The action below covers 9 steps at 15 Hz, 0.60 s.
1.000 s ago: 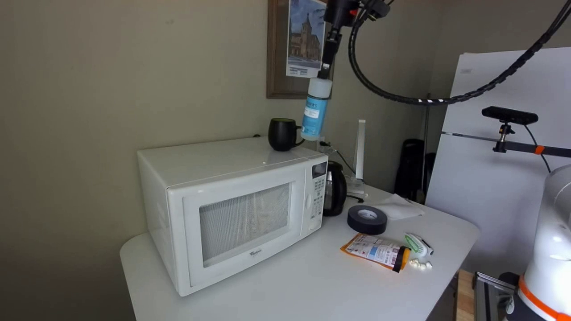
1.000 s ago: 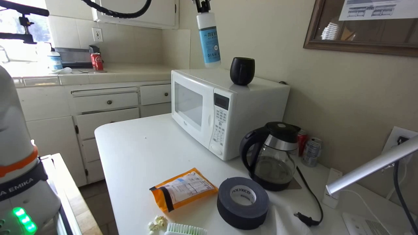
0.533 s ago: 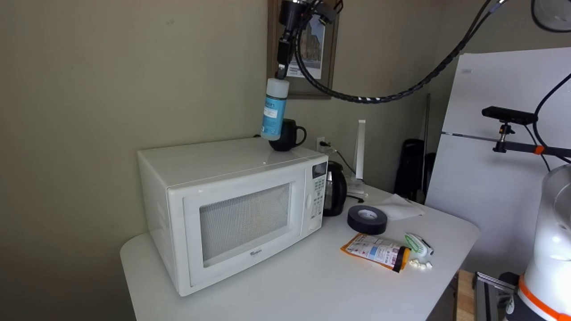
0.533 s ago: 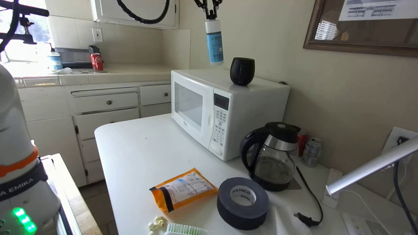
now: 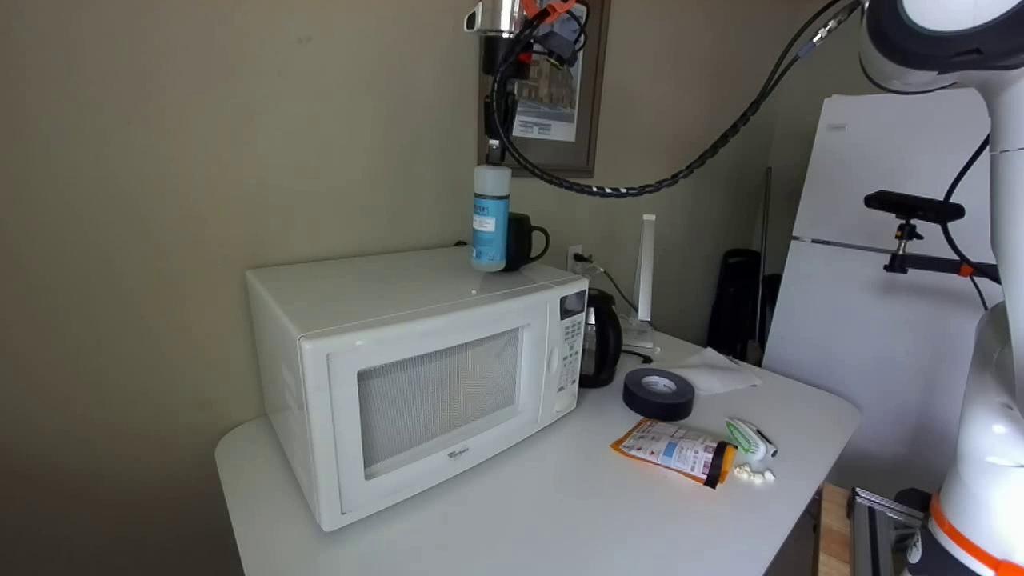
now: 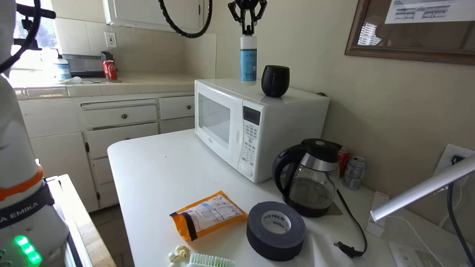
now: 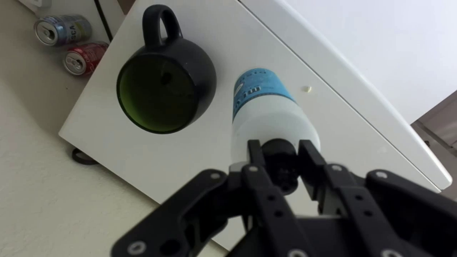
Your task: Put the bottle on top of the microwave
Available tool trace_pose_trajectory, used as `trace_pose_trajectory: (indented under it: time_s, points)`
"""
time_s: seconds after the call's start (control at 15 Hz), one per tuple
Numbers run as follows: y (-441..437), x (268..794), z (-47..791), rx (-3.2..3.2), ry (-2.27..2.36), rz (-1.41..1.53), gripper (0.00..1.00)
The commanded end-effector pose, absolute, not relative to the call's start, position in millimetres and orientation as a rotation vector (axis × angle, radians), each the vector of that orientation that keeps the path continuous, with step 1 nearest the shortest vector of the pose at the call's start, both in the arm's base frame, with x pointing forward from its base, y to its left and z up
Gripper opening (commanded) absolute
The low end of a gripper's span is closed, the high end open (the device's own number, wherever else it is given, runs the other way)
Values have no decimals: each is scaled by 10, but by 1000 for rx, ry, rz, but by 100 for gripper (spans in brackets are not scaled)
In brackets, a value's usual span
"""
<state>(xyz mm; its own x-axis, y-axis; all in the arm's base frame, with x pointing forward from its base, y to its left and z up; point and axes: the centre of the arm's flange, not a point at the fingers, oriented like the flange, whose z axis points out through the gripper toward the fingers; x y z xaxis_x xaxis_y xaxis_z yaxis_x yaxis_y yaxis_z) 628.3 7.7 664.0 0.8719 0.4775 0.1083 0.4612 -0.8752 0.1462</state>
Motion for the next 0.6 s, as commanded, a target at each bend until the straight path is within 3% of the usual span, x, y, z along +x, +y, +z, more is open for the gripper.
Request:
trace_pose_trajectory:
  time_s: [0.0,0.53]
  points:
    - [110,6495,6765,2970,749,180,7]
    - [261,6645,6618,2975,789,162,7]
